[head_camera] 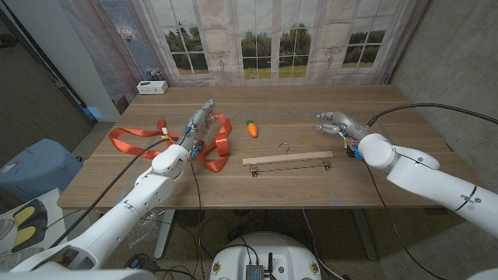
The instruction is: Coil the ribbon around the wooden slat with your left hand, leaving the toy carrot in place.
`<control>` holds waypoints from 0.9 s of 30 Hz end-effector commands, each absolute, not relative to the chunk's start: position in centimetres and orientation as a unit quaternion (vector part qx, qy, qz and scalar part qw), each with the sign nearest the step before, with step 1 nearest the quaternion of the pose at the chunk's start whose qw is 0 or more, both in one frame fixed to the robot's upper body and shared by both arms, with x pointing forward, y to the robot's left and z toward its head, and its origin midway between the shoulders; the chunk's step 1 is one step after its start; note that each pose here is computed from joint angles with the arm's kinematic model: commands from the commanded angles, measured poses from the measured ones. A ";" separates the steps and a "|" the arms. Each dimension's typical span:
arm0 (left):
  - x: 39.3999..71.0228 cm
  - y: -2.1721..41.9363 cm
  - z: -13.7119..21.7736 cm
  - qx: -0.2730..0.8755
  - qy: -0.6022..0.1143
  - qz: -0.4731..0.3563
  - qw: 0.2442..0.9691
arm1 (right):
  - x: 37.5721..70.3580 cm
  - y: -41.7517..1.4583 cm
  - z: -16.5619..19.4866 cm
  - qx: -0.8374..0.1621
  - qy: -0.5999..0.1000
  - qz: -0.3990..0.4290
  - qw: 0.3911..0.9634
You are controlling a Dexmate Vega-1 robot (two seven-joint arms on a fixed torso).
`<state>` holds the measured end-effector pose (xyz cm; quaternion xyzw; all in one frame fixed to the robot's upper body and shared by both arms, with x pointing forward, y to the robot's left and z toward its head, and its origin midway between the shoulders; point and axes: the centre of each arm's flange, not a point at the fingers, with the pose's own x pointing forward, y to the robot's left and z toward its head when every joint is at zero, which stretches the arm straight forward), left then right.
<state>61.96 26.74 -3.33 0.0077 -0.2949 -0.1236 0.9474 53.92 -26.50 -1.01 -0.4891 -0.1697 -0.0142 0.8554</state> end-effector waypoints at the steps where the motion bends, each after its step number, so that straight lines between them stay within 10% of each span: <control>1: 60.4 26.4 -4.3 0.009 -0.297 -0.123 0.947 | 51.0 -25.0 -2.1 -0.558 -0.161 -0.034 0.813; 27: 58.7 25.7 -5.1 0.024 -0.302 -0.121 0.945 | 49.1 -21.9 -4.3 -0.677 -0.131 -0.075 0.720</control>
